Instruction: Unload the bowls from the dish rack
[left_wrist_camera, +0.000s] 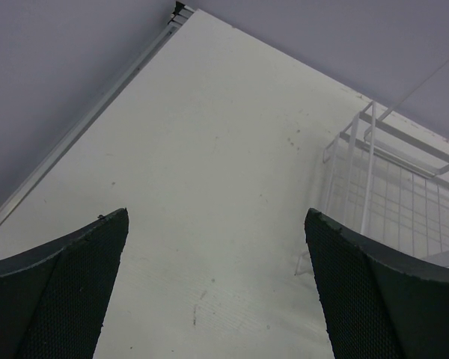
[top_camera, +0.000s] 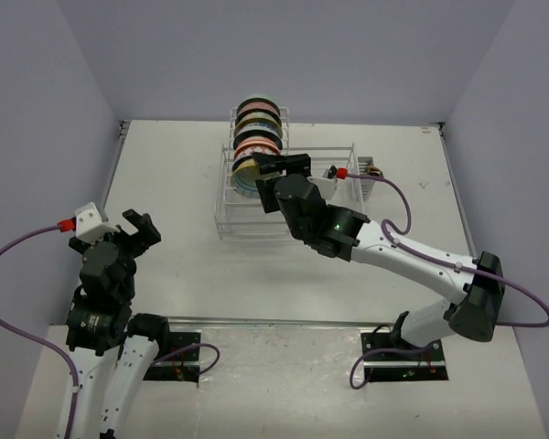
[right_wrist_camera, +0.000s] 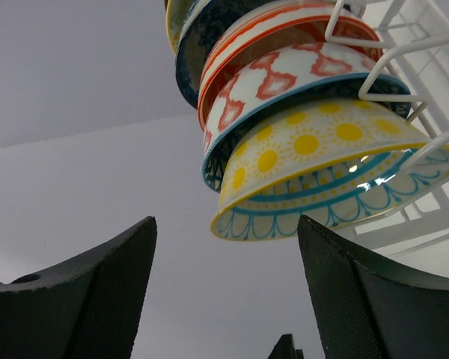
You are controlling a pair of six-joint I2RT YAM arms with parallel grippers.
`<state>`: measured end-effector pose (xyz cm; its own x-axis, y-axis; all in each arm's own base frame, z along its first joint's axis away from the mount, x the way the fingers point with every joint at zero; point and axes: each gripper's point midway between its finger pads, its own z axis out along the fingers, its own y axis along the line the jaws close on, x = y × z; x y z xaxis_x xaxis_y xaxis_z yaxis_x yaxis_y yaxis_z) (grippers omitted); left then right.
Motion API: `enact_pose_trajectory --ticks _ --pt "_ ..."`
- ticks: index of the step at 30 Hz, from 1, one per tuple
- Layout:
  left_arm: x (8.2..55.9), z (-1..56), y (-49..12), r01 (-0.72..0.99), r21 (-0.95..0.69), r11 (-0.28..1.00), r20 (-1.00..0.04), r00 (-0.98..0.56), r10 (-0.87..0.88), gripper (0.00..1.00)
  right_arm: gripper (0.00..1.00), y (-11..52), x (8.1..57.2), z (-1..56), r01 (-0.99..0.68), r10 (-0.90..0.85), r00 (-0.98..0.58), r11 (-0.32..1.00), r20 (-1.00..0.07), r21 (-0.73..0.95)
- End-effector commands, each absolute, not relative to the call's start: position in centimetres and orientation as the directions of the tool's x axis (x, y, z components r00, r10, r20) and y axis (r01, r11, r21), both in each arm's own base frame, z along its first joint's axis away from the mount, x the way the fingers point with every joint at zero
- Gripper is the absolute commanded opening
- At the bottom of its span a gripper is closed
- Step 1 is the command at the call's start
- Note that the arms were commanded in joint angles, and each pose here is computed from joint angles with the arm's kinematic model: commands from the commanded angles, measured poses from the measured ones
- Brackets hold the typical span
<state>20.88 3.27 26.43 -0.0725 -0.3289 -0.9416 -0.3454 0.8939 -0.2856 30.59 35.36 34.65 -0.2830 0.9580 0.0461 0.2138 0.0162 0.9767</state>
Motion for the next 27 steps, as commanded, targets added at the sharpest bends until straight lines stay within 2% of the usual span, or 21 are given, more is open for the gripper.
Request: enact_pose_trajectory --ticks 1,5,6,10,12,15,18,21,24,27 --pt "21.1 27.3 3.1 -0.323 -0.305 0.896 -0.942 -0.035 -0.334 1.0 0.74 33.8 31.9 35.3 0.221 0.989 -0.149 0.011 0.023 0.975" --pt "21.1 27.4 2.9 -0.315 -0.308 0.898 -0.942 -0.034 -0.335 1.0 0.61 34.0 32.6 34.1 0.239 0.994 -0.113 0.028 -0.001 0.971" --pt "21.1 27.4 2.9 -0.313 -0.308 0.899 -0.942 -0.033 -0.334 1.0 0.54 34.2 32.8 33.6 0.244 0.994 -0.108 0.036 -0.01 0.969" --pt "21.2 27.5 2.5 -0.291 -0.306 0.906 -0.943 -0.04 -0.332 1.0 0.42 34.4 33.2 32.9 0.26 0.996 -0.09 0.035 -0.012 0.965" --pt "21.2 27.5 2.4 -0.288 -0.306 0.908 -0.943 -0.04 -0.33 1.0 0.29 34.5 33.2 32.5 0.272 0.996 -0.087 0.024 0.0 0.962" --pt "21.2 27.6 2.3 -0.279 -0.307 0.91 -0.943 -0.037 -0.33 1.0 0.25 34.5 33.1 32.4 0.274 0.996 -0.089 0.016 0.008 0.962" --pt "21.2 27.6 2.2 -0.274 -0.307 0.911 -0.944 -0.038 -0.329 1.0 0.1 34.3 32.9 32.6 0.276 0.996 -0.085 0.001 0.023 0.961" --pt "21.2 27.6 2.1 -0.27 -0.307 0.912 -0.943 -0.039 -0.329 1.0 0.08 34.1 32.8 33.1 0.27 0.995 -0.086 -0.024 0.049 0.962" --pt "21.3 27.6 2.1 -0.266 -0.306 0.914 -0.944 -0.04 -0.327 1.0 0.0 33.9 32.6 34.0 0.257 0.993 -0.091 -0.052 0.078 0.965" --pt "21.4 27.5 1.9 -0.256 -0.303 0.918 -0.945 -0.046 -0.325 1.0 0.0 33.8 32.3 34.8 0.237 0.988 -0.108 -0.084 0.112 0.968"
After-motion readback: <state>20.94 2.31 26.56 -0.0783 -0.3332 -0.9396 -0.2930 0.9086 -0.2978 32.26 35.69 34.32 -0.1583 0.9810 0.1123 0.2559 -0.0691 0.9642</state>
